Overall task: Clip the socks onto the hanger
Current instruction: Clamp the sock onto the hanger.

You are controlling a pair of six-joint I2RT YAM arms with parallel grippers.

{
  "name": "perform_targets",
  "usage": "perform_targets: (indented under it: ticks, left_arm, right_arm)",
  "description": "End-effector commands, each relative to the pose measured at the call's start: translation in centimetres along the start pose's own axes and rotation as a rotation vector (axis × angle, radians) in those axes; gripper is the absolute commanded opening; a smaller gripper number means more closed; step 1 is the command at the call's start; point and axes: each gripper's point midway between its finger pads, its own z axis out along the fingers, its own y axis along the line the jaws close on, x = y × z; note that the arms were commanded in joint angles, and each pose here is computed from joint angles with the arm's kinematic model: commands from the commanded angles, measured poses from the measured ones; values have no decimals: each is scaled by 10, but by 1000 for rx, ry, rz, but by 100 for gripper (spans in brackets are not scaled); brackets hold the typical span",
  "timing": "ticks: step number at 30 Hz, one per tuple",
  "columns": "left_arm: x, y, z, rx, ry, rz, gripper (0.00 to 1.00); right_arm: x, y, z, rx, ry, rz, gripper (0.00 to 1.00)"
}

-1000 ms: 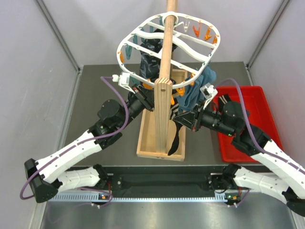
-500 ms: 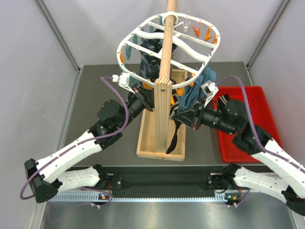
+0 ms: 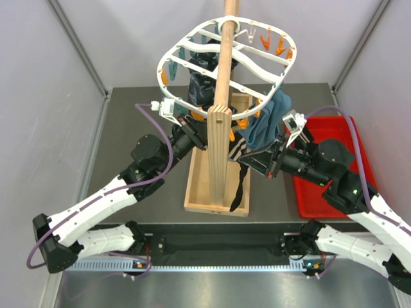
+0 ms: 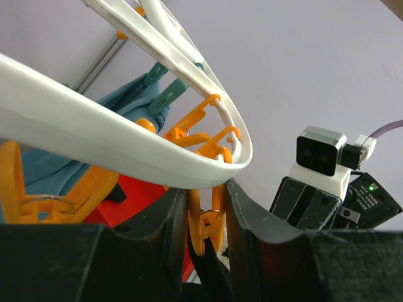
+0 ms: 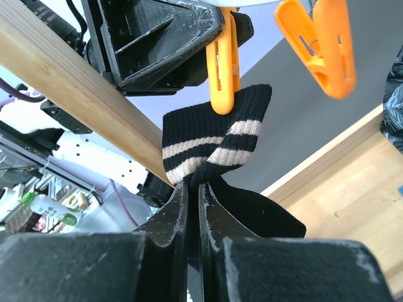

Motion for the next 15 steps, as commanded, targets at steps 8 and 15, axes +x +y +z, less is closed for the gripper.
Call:
perform_targets:
  ticks: [8, 15]
  left_arm:
    - [5, 27, 5, -93, -7, 4, 0]
    - [6, 27, 3, -91, 0, 4, 0]
  right_arm:
    - [-14, 10, 8, -40, -49, -31, 0]
    - [-17, 10, 13, -44, -57, -42, 0]
